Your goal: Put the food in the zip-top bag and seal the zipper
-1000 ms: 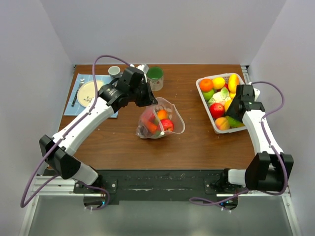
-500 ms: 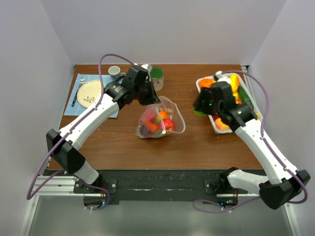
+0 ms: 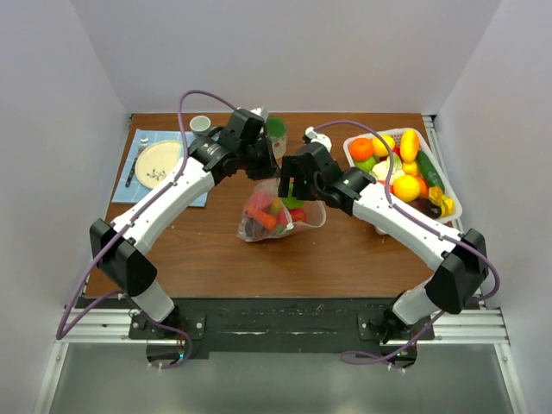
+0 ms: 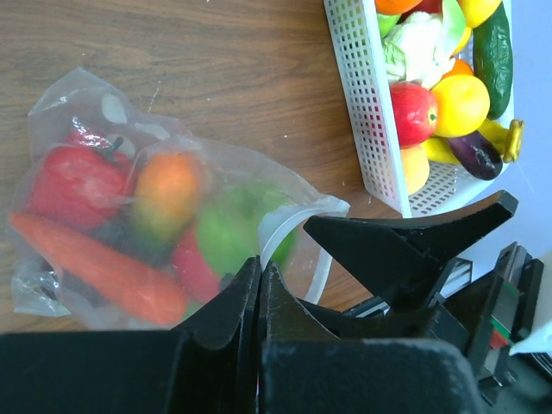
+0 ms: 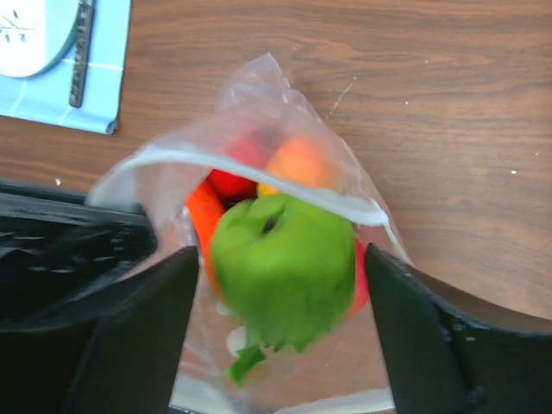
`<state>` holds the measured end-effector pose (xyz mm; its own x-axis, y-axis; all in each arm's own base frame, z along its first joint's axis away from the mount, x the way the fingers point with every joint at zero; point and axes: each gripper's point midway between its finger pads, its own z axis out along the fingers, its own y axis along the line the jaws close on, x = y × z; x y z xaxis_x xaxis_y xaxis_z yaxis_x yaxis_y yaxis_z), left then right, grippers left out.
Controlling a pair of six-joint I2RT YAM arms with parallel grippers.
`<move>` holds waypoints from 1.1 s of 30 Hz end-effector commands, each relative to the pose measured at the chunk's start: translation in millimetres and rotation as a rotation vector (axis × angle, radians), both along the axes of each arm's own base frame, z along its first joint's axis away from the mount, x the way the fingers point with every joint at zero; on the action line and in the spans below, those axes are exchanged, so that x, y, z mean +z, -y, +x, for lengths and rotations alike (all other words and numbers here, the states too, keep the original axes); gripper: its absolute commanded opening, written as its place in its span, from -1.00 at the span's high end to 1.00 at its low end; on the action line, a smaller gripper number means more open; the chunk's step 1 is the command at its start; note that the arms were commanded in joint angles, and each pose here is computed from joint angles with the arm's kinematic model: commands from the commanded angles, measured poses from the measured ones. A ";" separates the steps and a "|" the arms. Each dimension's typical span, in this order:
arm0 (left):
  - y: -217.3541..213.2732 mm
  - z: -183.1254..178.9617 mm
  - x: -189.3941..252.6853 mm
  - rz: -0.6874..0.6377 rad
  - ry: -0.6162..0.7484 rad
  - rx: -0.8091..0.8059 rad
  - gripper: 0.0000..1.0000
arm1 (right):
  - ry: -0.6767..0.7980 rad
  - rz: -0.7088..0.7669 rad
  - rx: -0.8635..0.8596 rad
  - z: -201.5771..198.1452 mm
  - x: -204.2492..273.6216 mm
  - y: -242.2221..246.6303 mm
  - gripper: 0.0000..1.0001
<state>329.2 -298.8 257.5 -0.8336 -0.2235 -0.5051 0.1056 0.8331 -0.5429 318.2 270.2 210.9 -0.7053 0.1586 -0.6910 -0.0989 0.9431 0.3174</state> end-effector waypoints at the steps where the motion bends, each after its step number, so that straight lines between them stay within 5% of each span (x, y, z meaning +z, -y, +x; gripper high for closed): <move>1: 1.7 0.1 42.8 -0.088 0.071 0.003 1.00 | 0.129 0.091 -0.029 15.2 51.8 -6.3 -0.73; 9: 0.8 1.8 43.1 -0.092 0.071 0.009 1.00 | 0.210 -0.044 -0.178 15.8 89.5 70.4 -0.89; 21: 4.5 3.6 45.7 -0.112 0.072 -0.012 1.00 | 0.001 -0.407 -0.557 30.2 17.2 261.9 -0.88; 33: 2.4 -0.1 42.4 -0.105 0.071 -0.022 1.00 | -0.041 -0.173 -0.750 48.9 -38.4 327.1 -0.97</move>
<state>328.5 -298.3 261.4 -0.8411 -0.2313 -0.4889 0.1028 0.8191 -0.5644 345.0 -56.1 168.4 -0.5753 0.4238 -0.6995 0.5875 0.8092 0.0071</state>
